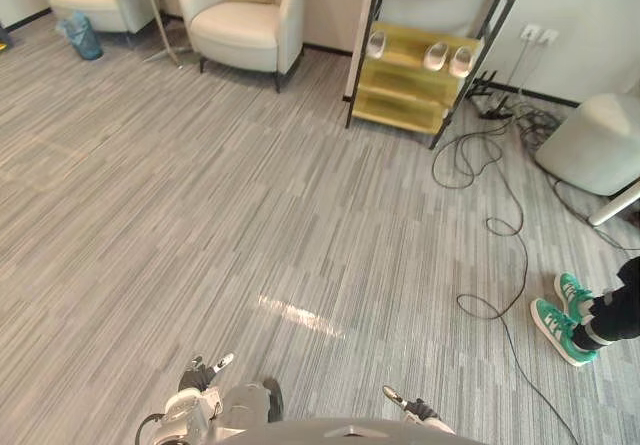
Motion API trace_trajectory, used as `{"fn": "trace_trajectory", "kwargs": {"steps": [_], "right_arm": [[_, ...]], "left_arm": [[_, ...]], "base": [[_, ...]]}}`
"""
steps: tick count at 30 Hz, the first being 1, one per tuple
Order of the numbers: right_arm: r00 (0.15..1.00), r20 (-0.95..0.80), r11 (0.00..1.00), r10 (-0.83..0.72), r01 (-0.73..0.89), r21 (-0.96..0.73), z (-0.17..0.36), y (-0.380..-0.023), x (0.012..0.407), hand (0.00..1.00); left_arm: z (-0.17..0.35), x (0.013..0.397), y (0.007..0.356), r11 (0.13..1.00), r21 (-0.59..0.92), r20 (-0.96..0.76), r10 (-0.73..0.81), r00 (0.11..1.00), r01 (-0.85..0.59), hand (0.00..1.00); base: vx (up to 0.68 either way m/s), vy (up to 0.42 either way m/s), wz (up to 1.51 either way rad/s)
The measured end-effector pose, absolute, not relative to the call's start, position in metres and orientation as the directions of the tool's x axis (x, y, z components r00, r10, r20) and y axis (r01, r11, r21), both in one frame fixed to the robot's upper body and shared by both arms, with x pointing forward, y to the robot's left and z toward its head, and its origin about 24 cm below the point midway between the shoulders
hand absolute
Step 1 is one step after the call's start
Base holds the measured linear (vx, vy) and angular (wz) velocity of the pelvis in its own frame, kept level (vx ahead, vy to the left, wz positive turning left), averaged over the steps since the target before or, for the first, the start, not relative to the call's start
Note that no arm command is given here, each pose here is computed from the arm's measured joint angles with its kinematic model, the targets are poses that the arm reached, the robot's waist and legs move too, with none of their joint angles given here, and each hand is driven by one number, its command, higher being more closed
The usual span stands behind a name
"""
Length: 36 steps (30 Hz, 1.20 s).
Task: Pick up cushions and gather them together orderly.
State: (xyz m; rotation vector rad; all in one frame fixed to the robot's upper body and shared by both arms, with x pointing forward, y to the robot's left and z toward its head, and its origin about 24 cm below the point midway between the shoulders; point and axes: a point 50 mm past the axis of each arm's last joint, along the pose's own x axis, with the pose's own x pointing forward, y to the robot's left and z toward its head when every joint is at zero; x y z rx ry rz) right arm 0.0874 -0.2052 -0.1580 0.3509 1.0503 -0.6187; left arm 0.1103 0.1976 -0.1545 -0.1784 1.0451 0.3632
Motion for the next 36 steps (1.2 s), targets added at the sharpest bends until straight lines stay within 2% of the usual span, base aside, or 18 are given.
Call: {"fn": "trace_trajectory", "kwargs": {"steps": [10, 15, 22, 29, 36], "right_arm": [[0.325, -0.896, 0.753, -0.304, 0.658, -0.017, -0.160, -0.209, 0.091, 0.00], [0.299, -0.884, 0.726, -0.360, 0.684, -0.065, -0.158, -0.231, 0.082, 0.00], [0.282, -0.890, 0.738, -0.357, 0.670, -0.084, -0.159, -0.228, 0.069, 0.00], [0.263, -0.888, 0.739, -0.377, 0.664, -0.117, -0.158, -0.236, 0.059, 0.00], [0.244, -0.903, 0.737, -0.354, 0.667, -0.109, -0.162, -0.225, 0.050, 0.00]], "left_arm": [[-0.158, 0.103, 0.201, 0.938, 0.055, -0.884, 0.205, 0.421, -0.341, 0.00], [-0.161, 0.099, 0.183, 0.923, 0.008, -0.896, 0.177, 0.407, -0.384, 0.00], [-0.156, 0.110, 0.190, 0.915, 0.008, -0.871, 0.205, 0.446, -0.404, 0.00], [-0.158, 0.106, 0.182, 0.905, -0.012, -0.880, 0.192, 0.435, -0.424, 0.00], [-0.159, 0.097, 0.190, 0.895, 0.011, -0.887, 0.215, 0.409, -0.447, 0.00]], "base": [[0.17, -0.066, -0.13], [0.06, -0.152, 0.01], [0.06, -0.092, -0.04], [0.10, 0.172, -0.33], [0.18, 0.159, -0.18]]}}
